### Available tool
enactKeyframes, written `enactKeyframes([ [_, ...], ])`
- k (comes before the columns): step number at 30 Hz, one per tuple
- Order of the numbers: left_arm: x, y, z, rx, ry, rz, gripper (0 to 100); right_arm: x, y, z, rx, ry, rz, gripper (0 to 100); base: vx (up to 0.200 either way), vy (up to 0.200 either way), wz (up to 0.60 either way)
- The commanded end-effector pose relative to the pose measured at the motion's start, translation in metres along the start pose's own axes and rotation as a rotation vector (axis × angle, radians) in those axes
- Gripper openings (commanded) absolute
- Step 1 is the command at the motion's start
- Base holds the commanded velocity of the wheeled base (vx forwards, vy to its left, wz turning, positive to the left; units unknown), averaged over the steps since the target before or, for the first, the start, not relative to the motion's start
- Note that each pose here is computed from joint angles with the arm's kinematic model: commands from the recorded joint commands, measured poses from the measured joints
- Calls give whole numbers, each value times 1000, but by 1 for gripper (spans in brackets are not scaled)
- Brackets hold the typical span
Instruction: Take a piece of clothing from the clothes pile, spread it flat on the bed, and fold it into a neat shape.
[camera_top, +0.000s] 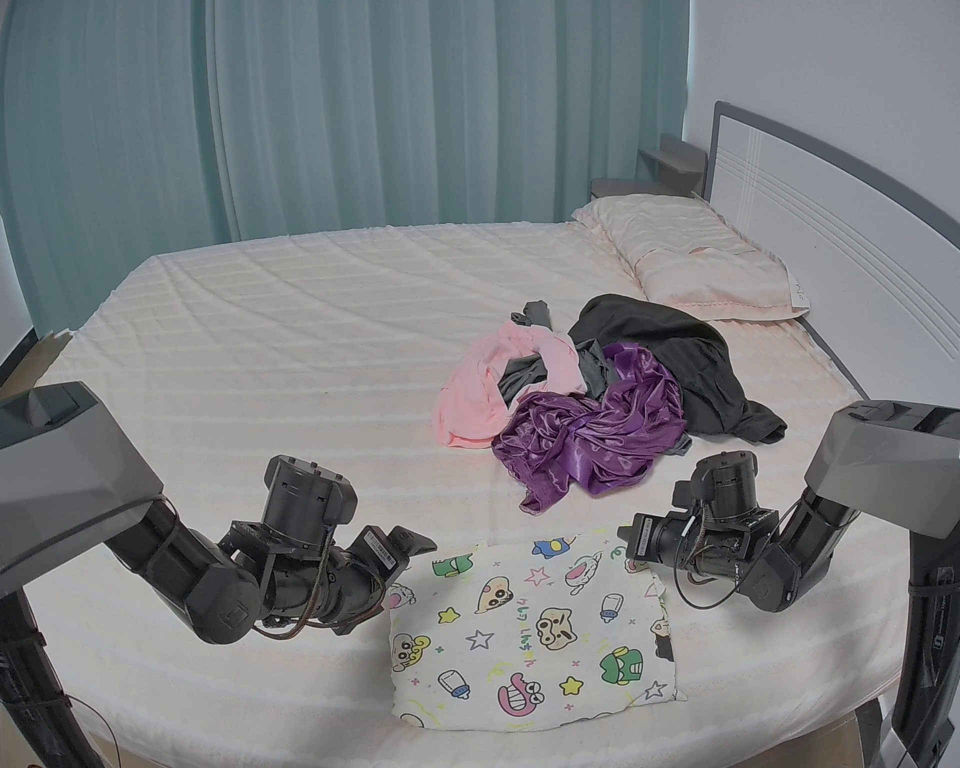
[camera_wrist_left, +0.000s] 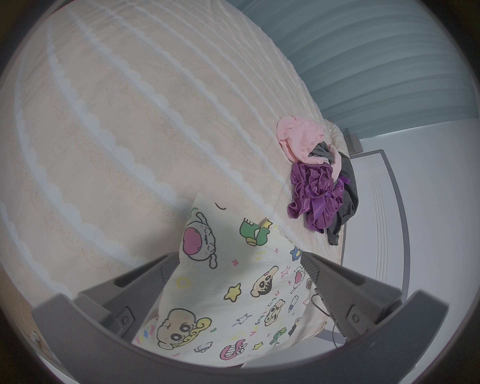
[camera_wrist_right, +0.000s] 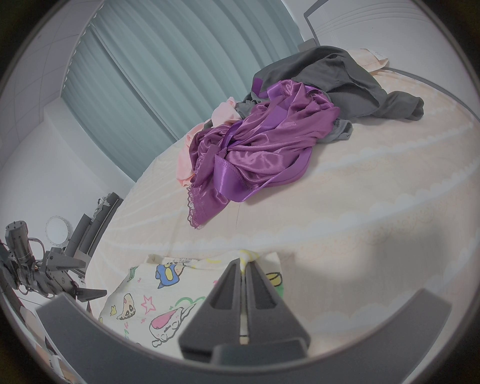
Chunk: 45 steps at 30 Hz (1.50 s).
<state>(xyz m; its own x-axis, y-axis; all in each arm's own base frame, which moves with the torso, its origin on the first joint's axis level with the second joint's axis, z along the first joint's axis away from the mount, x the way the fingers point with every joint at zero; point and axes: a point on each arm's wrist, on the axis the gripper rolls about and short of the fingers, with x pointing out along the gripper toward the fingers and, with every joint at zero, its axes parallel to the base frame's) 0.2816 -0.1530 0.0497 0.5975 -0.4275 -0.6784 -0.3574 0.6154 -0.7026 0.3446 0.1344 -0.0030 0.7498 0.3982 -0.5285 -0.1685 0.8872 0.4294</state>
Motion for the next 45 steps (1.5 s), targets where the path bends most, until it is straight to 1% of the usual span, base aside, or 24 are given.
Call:
enactKeyframes([
  [1, 0, 0, 0, 0, -1, -1, 100, 1, -1, 0, 2, -2, -2, 0, 0, 0, 0],
  [4, 0, 0, 0, 0, -1, -1, 100, 0, -1, 0, 4, -4, -8, 0, 0, 0, 0],
  [5, 0, 0, 0, 1, 0, 0, 100, -1, -1, 1, 10, -8, -11, 100, 0, 0, 0],
  [10, -5, -3, 3, 5, -19, -14, 100, -11, -1, 9, 26, -39, -21, 100, 0, 0, 0],
  [15, -30, -14, 19, -2, -101, -79, 100, -28, -9, 23, 47, -104, -73, 100, 0, 0, 0],
  [16, -30, -14, 19, -2, -101, -79, 100, -28, -9, 23, 47, -104, -73, 100, 0, 0, 0],
  [17, -42, -19, 27, 7, -152, -106, 100, -39, -12, 31, 56, -149, -107, 100, 0, 0, 0],
  [19, -59, -24, 33, 30, -205, -131, 100, -63, -11, 37, 63, -186, -124, 100, 0, 0, 0],
  [21, -76, -27, 38, 43, -271, -150, 100, -90, -8, 38, 64, -208, -124, 100, 0, 0, 0],
  [24, -111, -32, 47, 69, -404, -189, 100, -135, 1, 41, 59, -285, -93, 100, 0, 0, 0],
  [25, -119, -33, 48, 74, -427, -198, 100, -144, 2, 41, 57, -306, -89, 100, 0, 0, 0],
  [27, -153, -33, 45, 105, -508, -241, 100, -179, 5, 35, 37, -367, -80, 100, 0, 0, 0],
  [30, -191, -29, 36, 149, -613, -266, 100, -221, 9, 24, -2, -451, -70, 100, 0, 0, 0],
  [32, -212, -23, 30, 170, -709, -249, 100, -246, 9, 12, -36, -489, -64, 100, 0, 0, 0],
  [34, -227, -16, 24, 200, -796, -210, 100, -265, 8, 2, -58, -524, -59, 100, 0, 0, 0],
  [35, -237, -8, 19, 232, -863, -174, 100, -278, 6, -8, -72, -545, -57, 100, 0, 0, 0],
  [36, -239, -8, 18, 235, -871, -171, 100, -280, 6, -9, -73, -546, -56, 100, 0, 0, 0],
  [37, -252, 3, 11, 289, -947, -118, 100, -296, 5, -19, -88, -584, -47, 100, 0, 0, 0],
  [38, -258, 11, 6, 318, -983, -85, 100, -303, 5, -22, -83, -600, -44, 100, 0, 0, 0],
  [39, -260, 13, 4, 328, -991, -75, 100, -305, 5, -23, -83, -601, -43, 100, 0, 0, 0],
  [40, -268, 27, -4, 375, -1036, -23, 100, -318, 3, -31, -83, -613, -57, 100, 0, 0, 0],
  [43, -279, 50, -18, 443, -1111, 72, 100, -340, -1, -53, -92, -617, -67, 100, 0, 0, 0],
  [44, -283, 58, -23, 457, -1135, 93, 100, -345, -4, -63, -104, -601, -78, 100, 0, 0, 0],
  [45, -283, 58, -23, 457, -1135, 93, 100, -345, -4, -63, -104, -601, -78, 100, 0, 0, 0],
])
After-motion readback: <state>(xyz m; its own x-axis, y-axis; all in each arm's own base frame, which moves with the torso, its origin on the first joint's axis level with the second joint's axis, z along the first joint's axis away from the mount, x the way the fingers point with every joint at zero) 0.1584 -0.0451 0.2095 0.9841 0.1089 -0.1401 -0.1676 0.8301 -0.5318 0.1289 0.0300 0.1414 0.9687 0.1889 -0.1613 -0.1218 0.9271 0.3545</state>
